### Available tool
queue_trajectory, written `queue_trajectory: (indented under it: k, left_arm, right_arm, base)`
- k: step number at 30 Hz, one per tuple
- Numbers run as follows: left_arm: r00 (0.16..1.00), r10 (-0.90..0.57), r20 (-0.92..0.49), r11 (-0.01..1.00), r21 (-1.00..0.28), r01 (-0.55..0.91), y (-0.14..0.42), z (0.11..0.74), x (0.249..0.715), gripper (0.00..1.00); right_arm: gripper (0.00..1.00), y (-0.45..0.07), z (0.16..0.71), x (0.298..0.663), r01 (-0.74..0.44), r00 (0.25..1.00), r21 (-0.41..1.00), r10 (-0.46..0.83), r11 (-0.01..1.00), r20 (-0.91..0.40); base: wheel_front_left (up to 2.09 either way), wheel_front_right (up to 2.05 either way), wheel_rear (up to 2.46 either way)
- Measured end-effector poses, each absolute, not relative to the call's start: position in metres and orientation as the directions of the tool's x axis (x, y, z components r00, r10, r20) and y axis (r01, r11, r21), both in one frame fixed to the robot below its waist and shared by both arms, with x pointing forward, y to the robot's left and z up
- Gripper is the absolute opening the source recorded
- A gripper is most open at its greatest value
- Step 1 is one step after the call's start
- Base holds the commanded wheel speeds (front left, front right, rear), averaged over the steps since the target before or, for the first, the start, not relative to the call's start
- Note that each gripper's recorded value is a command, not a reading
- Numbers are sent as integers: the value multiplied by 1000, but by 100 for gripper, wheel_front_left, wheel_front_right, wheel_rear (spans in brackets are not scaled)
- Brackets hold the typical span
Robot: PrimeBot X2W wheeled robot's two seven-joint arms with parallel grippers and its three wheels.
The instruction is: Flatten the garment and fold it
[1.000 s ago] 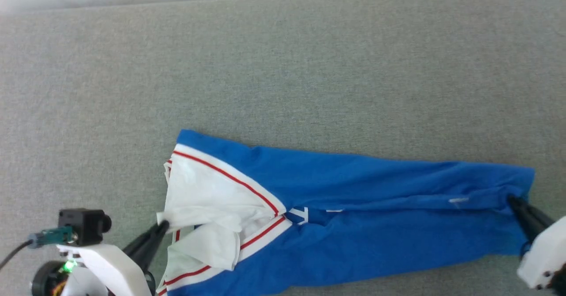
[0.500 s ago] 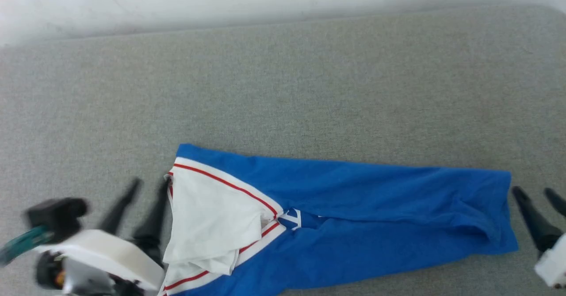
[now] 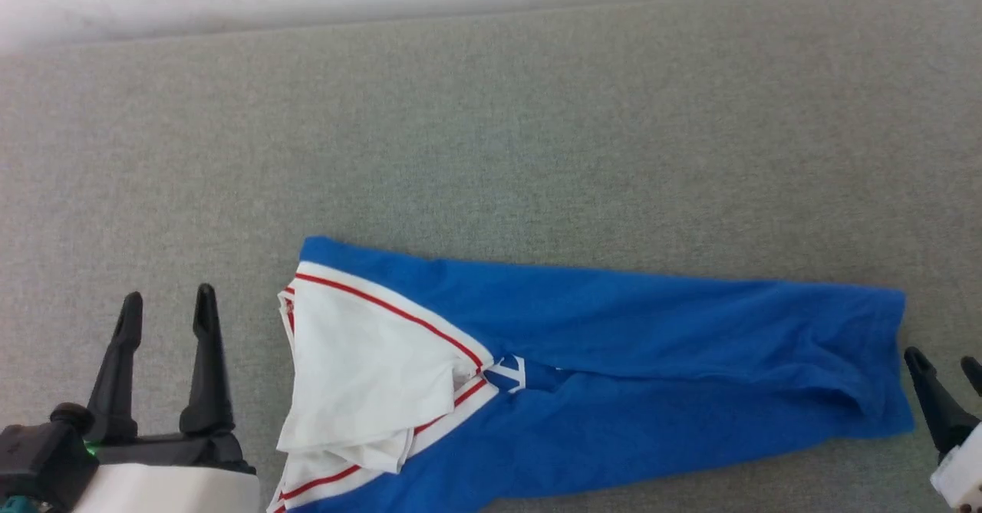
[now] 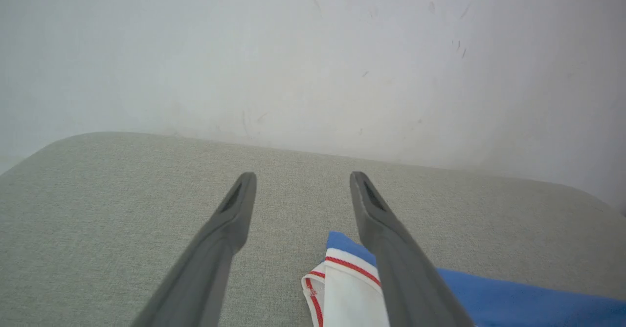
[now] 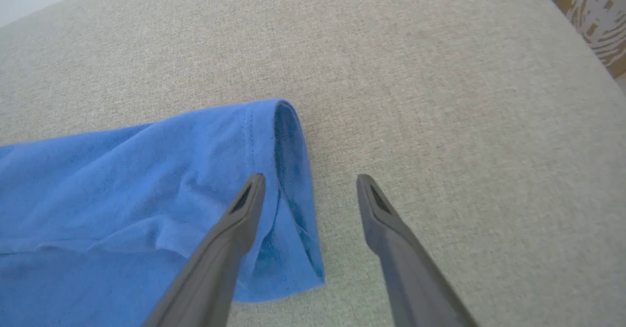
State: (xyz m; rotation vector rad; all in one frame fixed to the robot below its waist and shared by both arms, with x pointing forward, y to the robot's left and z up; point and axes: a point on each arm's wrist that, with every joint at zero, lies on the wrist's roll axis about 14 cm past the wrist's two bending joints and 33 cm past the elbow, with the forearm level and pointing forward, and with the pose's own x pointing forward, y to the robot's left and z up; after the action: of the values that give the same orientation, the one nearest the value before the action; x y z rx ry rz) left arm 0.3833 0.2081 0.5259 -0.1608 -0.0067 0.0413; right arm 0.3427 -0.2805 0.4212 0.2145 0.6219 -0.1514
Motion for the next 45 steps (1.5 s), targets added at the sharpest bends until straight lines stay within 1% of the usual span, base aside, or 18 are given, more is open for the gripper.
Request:
queue_trajectory:
  k: [5,8,12,13,14,15,19,21,22,23,24,25,30,33,36,39,42,45]
  left_arm:
    - [999,35,-14,991,-128,-36,208,515,394,100]
    - [999,37,-27,993,-115,-40,209,510,399,100]
    - [998,50,-43,993,-108,-55,213,505,399,100]
    - [997,53,-47,992,-108,-58,214,504,398,100]
    - [997,55,-50,992,-107,-60,215,503,398,100]
    - [997,56,-51,992,-106,-61,215,503,397,100]
    - [997,55,-49,992,-112,-61,216,504,395,100]
    - [997,59,-41,992,-109,-63,217,507,395,100]
    - [997,59,-41,992,-109,-63,217,507,395,100]
    - [998,60,-32,992,-107,-63,218,510,394,100]
    - [998,61,-27,992,-108,-63,218,512,393,100]
    - [998,61,-27,992,-108,-63,218,512,393,100]
    - [998,63,-21,990,-123,-65,218,517,386,100]
    - [998,66,-19,988,-136,-68,218,519,380,100]
    - [997,76,-17,986,-150,-77,218,521,373,100]
    - [996,86,-11,983,-161,-87,219,524,367,100]
    - [995,96,-15,981,-170,-97,221,523,359,100]
    - [993,114,-16,979,-168,-115,226,523,352,100]
  right_arm:
    - [100,-272,395,352,199,754,161,-46,967,-656]
    - [100,-260,373,346,185,681,175,2,967,-733]
    - [100,-253,366,344,172,619,186,41,967,-784]
    - [62,-253,366,344,172,614,186,42,967,-788]
    - [34,-253,366,343,176,611,188,43,966,-791]
    - [0,-252,367,344,179,610,192,44,965,-791]
    - [0,-251,374,346,188,632,196,34,962,-774]
    - [0,-259,381,349,196,657,169,-1,966,-754]
    - [0,-259,381,349,196,657,169,-1,966,-754]
    - [0,-272,392,355,210,688,135,-49,968,-724]
    - [0,-280,398,357,222,701,118,-74,968,-709]
    - [0,-280,398,357,222,701,118,-74,968,-709]
    - [0,-326,431,358,269,737,0,-206,963,-644]
    - [0,-334,447,358,267,753,-24,-224,963,-619]
    - [0,-320,463,364,231,792,11,-181,973,-584]
    - [0,-288,473,372,138,820,54,-84,989,-567]
    - [0,-236,476,378,-3,820,114,68,993,-569]
    - [0,-176,479,379,-176,787,175,246,969,-566]
  base:
    - [0,0,0]
    - [0,0,0]
    - [0,0,0]
    - [0,0,0]
    - [0,0,0]
    - [0,0,0]
    - [0,0,0]
    - [0,0,0]
    - [0,0,0]
    - [0,0,0]
    - [0,0,0]
    - [0,0,0]
    - [0,0,0]
    - [0,0,0]
    - [0,0,0]
    - [0,0,0]
    - [0,0,0]
    - [0,0,0]
